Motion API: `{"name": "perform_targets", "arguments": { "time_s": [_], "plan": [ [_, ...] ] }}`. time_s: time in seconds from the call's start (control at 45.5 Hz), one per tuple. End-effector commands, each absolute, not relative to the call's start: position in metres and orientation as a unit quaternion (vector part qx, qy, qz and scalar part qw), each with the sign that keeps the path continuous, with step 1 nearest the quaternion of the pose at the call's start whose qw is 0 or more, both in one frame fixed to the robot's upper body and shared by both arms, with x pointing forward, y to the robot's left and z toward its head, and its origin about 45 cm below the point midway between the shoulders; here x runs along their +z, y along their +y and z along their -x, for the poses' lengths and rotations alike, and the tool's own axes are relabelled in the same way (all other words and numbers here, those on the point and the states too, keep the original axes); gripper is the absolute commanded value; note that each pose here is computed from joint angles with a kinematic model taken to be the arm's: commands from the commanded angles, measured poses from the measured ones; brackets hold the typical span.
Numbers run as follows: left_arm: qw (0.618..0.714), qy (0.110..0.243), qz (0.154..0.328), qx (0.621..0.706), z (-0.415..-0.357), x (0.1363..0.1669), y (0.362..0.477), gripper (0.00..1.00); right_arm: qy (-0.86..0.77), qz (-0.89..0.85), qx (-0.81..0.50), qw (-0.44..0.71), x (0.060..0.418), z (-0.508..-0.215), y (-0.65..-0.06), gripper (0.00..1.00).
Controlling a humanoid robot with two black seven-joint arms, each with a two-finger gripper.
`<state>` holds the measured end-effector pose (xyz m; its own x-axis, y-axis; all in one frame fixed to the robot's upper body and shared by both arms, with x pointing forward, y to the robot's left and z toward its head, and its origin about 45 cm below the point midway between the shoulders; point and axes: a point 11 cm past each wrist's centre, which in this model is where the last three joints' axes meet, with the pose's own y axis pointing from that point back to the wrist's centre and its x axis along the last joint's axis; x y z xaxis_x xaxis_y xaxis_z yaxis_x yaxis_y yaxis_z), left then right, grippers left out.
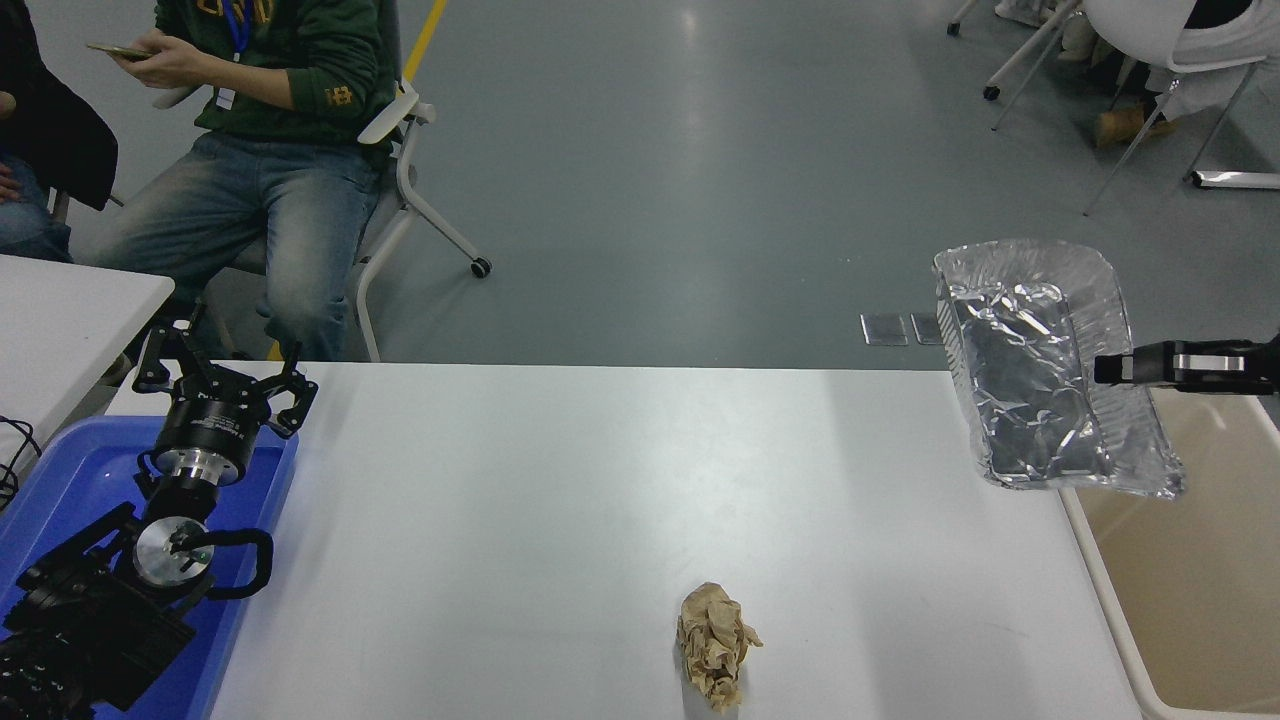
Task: Clean the table surface
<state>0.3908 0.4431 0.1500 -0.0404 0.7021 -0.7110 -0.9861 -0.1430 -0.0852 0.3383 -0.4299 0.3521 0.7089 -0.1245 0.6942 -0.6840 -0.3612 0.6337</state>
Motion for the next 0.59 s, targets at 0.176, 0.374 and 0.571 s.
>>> {"name": "perform_targets", "arguments": {
  "time_s": [0.176, 0.374, 0.571],
  "plan": [
    [0.6156, 0.223, 0.318, 0.6856, -0.3911, 0.1505, 0.443, 1.00, -0.329, -0.740, 0.227, 0.541, 0.304, -0.358, -0.489, 0.00],
    [0.6156, 0.223, 0.318, 0.6856, -0.3911, 0.1505, 0.443, 1.00, -0.351, -0.721, 0.199, 0.563, 0.274, -0.358, -0.516, 0.00],
    [0.6153, 0.223, 0.318, 0.6859, -0.3906, 0.1498, 0.443, 1.00, -0.375, -0.702, 0.171, 0.581, 0.248, -0.359, -0.542, 0.00]
  ]
}}
